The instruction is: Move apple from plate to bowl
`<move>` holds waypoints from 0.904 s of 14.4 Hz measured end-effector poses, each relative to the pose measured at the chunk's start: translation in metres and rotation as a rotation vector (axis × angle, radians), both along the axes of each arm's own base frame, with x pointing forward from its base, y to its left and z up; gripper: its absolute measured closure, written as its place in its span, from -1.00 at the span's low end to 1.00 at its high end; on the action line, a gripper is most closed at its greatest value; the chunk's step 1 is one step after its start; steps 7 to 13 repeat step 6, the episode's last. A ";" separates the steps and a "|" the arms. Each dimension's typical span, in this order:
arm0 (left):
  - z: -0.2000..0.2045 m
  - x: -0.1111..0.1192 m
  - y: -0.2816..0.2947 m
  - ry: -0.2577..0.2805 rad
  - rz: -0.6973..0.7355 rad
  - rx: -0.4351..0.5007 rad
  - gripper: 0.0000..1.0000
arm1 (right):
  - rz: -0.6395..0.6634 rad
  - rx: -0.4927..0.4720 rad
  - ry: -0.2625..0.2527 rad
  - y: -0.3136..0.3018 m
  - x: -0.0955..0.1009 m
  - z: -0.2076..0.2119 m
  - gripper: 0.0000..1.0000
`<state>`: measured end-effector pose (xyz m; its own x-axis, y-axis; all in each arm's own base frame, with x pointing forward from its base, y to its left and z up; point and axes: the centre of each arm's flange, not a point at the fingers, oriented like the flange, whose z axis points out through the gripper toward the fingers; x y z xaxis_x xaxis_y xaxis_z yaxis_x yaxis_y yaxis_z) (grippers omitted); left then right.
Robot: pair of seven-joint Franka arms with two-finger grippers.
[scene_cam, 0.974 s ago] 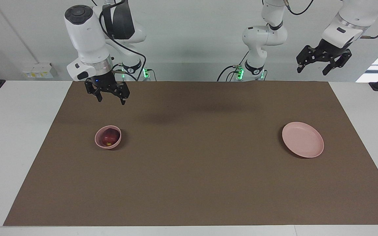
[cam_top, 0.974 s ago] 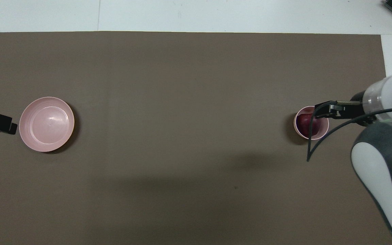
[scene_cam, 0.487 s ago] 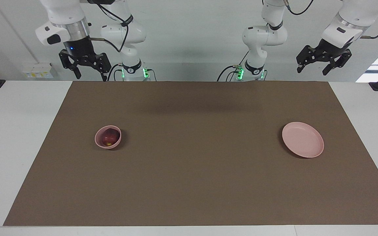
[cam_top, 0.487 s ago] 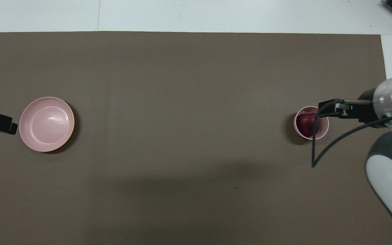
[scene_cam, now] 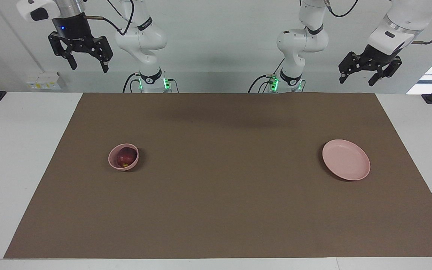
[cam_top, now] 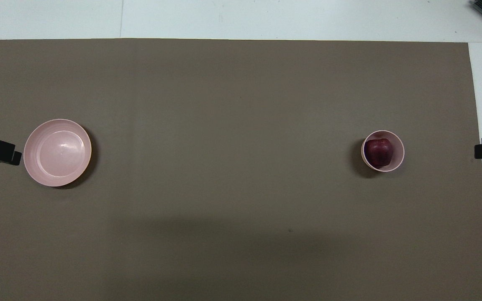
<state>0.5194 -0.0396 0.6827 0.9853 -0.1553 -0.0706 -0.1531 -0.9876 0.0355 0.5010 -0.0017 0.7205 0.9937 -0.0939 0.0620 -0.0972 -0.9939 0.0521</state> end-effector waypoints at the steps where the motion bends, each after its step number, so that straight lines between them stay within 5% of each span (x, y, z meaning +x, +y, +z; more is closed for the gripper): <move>1: 0.000 0.000 0.000 0.000 0.000 0.000 -1.00 | -0.002 0.000 0.001 -0.001 0.000 0.000 -1.00; 13: 0.000 0.000 0.000 0.000 0.000 0.000 -1.00 | -0.027 0.003 0.022 -0.015 -0.002 -0.002 -1.00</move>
